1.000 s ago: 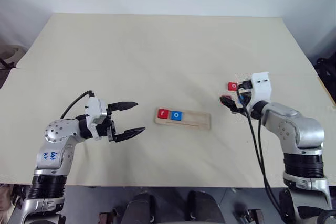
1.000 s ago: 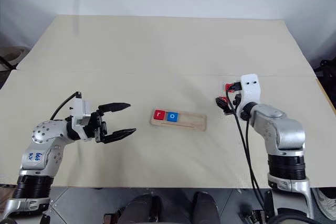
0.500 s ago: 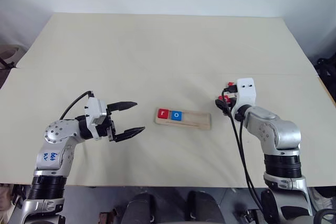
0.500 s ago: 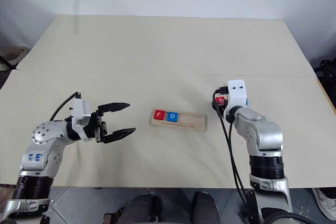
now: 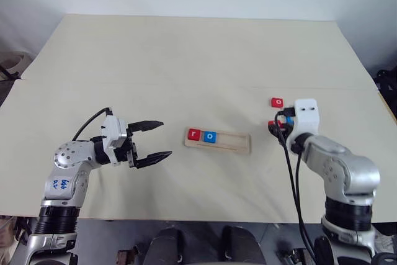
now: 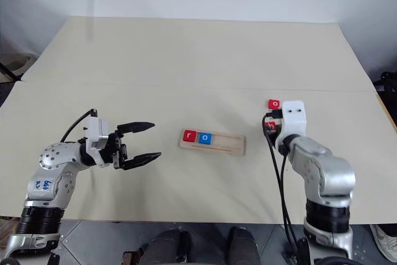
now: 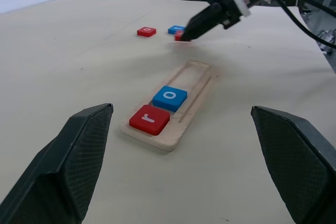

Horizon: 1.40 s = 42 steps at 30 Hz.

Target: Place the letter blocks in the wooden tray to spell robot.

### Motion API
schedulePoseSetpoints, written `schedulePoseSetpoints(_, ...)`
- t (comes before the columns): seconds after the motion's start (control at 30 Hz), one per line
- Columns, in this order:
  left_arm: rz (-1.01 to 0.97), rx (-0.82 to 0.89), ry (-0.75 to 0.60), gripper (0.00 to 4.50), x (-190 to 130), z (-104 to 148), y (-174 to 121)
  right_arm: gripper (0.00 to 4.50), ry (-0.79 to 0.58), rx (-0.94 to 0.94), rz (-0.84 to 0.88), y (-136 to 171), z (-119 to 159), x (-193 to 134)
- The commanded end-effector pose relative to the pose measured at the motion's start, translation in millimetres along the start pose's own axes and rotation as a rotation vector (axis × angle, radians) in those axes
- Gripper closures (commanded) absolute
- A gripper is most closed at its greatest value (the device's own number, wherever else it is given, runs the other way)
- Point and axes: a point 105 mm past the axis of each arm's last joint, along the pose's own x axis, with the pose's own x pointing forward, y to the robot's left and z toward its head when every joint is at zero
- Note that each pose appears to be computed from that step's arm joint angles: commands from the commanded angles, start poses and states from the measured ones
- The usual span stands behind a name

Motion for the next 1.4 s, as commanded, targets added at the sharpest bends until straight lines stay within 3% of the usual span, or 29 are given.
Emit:
schedulePoseSetpoints(0.03, -0.034, 0.009, -0.031, 0.0, 3.4, 5.4, 0.4, 3.04, -0.026, 0.018, -0.006, 5.7, -1.5, -22.2)
schedulePoseSetpoints(0.23, -0.048, 0.014, -0.031, 0.0, 6.7, 3.4, 3.0, 3.04, -0.011, 0.057, -0.018, 13.7, -12.6, -29.3)
schedulePoseSetpoints(0.53, -0.049, 0.025, -0.029, 0.0, 5.0, 5.0, 3.4, 0.03, 0.018, -0.08, 0.138, -1.4, 1.3, -32.0)
schedulePoseSetpoints(0.7, -0.037, 0.032, -0.023, 0.0, 0.9, 6.1, 2.1, 0.03, -0.014, -0.392, 0.401, -11.9, 18.6, -35.8)
schedulePoseSetpoints(0.8, -0.036, 0.037, -0.025, 0.0, 0.3, 7.7, -0.1, 0.03, -0.021, -0.579, 0.632, -3.7, 11.5, -41.3)
schedulePoseSetpoints(0.93, -0.071, 0.044, -0.045, 0.0, 0.2, 13.1, -8.0, 0.03, -0.033, -0.759, 0.798, -13.1, 2.8, -35.7)
schedulePoseSetpoints(1.07, -0.117, 0.066, -0.049, 0.0, 3.4, 17.1, -14.3, 0.03, -0.047, -0.864, 0.858, -22.9, 2.1, -17.7)
schedulePoseSetpoints(1.4, -0.166, 0.079, -0.048, 0.0, 8.6, 20.0, -23.3, 0.03, 0.014, -0.893, 0.921, -31.8, -0.4, 9.5)
